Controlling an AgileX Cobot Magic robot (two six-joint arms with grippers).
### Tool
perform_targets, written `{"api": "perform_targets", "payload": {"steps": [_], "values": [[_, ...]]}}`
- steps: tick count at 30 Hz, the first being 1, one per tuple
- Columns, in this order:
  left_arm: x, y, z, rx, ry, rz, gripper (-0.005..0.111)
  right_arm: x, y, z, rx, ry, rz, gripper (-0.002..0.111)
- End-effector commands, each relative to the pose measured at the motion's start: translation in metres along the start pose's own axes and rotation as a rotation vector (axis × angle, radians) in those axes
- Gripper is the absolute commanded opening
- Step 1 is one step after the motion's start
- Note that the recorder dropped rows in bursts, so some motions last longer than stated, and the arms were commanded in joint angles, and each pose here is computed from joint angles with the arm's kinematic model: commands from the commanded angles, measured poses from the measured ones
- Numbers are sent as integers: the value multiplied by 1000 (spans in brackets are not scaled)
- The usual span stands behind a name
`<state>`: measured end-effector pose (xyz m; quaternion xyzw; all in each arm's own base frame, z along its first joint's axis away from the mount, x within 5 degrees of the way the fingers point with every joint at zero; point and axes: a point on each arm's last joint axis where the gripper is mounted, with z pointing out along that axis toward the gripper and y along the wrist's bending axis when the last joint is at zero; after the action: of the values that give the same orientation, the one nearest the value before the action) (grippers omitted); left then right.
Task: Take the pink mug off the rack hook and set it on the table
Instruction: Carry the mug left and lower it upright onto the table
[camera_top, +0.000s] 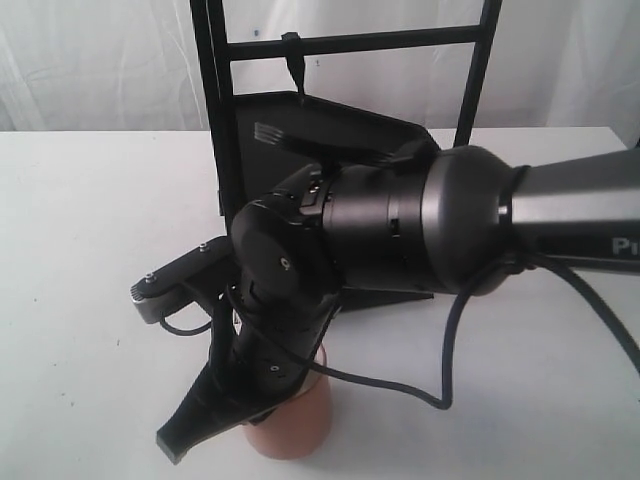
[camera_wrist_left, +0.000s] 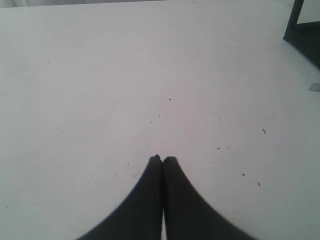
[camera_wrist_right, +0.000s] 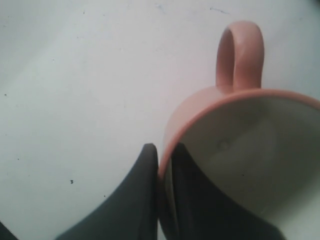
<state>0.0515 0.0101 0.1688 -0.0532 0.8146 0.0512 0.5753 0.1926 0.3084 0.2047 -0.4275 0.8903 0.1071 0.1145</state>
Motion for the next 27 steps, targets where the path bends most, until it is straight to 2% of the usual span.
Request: {"api": "perform_targets", "payload": {"steps": [1,7,12,17,20,27], "values": [[0,0,0,6,-4,-4,0,-2,1,-1,-6,-7,11,0],[0,0,0,6,-4,-4,0,-1,2,-1,-13,2,19,1],[0,0,0,6,-4,-4,0,0,3,7,-28,26,40,17],[0,0,0,6,-4,-4,0,1,3,7,-27,40,40,19],[0,0,0,6,-4,-4,0,3,3,-10,-22,29,26,25],[0,0,0,6,-4,-4,0,12,-4,-67,72,-37,-64,25]]}}
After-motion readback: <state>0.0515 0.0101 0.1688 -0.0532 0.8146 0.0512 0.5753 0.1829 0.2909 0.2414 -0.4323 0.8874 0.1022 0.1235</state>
